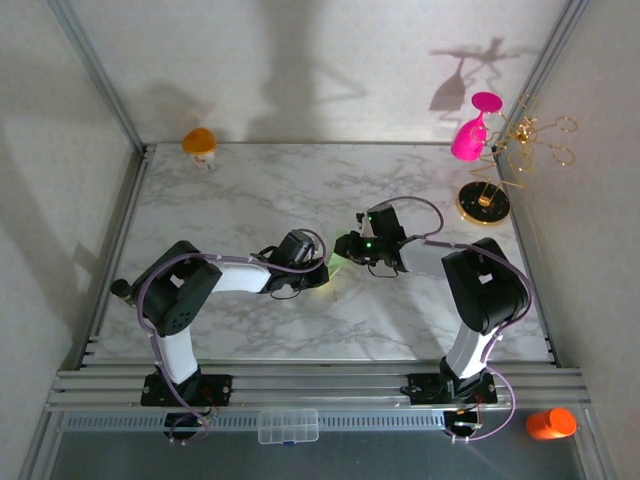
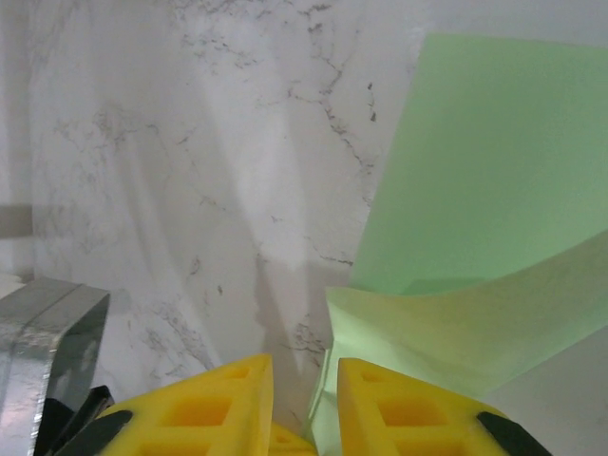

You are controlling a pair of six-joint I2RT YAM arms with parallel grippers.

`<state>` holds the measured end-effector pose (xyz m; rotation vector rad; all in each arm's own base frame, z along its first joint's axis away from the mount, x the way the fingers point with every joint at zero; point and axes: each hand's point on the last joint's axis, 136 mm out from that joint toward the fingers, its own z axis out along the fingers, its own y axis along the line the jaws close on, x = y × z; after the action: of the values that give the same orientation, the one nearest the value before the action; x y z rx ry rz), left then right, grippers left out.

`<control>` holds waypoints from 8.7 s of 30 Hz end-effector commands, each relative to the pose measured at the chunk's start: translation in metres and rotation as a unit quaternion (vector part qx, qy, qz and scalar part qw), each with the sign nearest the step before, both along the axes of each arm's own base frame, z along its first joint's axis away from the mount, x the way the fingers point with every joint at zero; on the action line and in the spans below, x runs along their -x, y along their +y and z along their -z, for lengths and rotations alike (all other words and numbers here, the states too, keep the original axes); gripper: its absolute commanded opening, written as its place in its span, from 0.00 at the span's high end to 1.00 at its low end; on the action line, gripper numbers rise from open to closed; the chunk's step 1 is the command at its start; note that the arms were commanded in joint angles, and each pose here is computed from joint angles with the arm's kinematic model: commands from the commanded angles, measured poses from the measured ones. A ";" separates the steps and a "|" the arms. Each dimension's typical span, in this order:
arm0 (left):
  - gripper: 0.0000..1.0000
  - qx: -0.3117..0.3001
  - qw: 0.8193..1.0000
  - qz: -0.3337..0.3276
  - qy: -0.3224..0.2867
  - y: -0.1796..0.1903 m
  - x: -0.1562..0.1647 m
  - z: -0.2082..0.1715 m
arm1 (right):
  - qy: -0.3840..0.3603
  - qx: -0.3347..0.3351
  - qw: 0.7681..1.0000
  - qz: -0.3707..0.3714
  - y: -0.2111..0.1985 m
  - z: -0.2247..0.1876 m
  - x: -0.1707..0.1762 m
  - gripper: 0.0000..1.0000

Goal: Fold a paper plane with a square sheet of paper (pick it up from the middle)
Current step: Fold the wing for the fifth time at the center of the table.

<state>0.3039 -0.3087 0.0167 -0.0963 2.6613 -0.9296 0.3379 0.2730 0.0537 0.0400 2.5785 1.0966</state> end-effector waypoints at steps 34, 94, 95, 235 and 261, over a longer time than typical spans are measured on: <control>0.92 -0.066 0.996 0.052 0.036 0.015 0.044 0.007 | 0.116 0.083 0.990 -0.017 0.004 0.068 0.027 0.83; 0.98 0.031 0.996 -0.056 -0.063 0.011 -0.008 -0.047 | 0.170 0.029 0.982 0.082 0.010 0.056 0.035 0.83; 0.98 0.038 0.996 -0.055 -0.060 0.007 -0.010 -0.045 | 0.170 0.029 0.982 0.080 0.010 0.056 0.035 0.83; 1.00 -0.105 0.993 0.021 -0.043 0.009 -0.019 0.014 | 0.022 0.086 0.996 -0.022 -0.015 0.025 -0.026 0.83; 1.00 -0.131 0.991 -0.001 -0.021 0.022 -0.015 0.025 | 0.029 0.038 0.994 -0.098 0.014 0.027 0.017 0.87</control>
<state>0.3289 -0.3069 0.0182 0.0209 2.6197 -0.6999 0.3311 0.2808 0.0366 -0.1560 2.6919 1.0482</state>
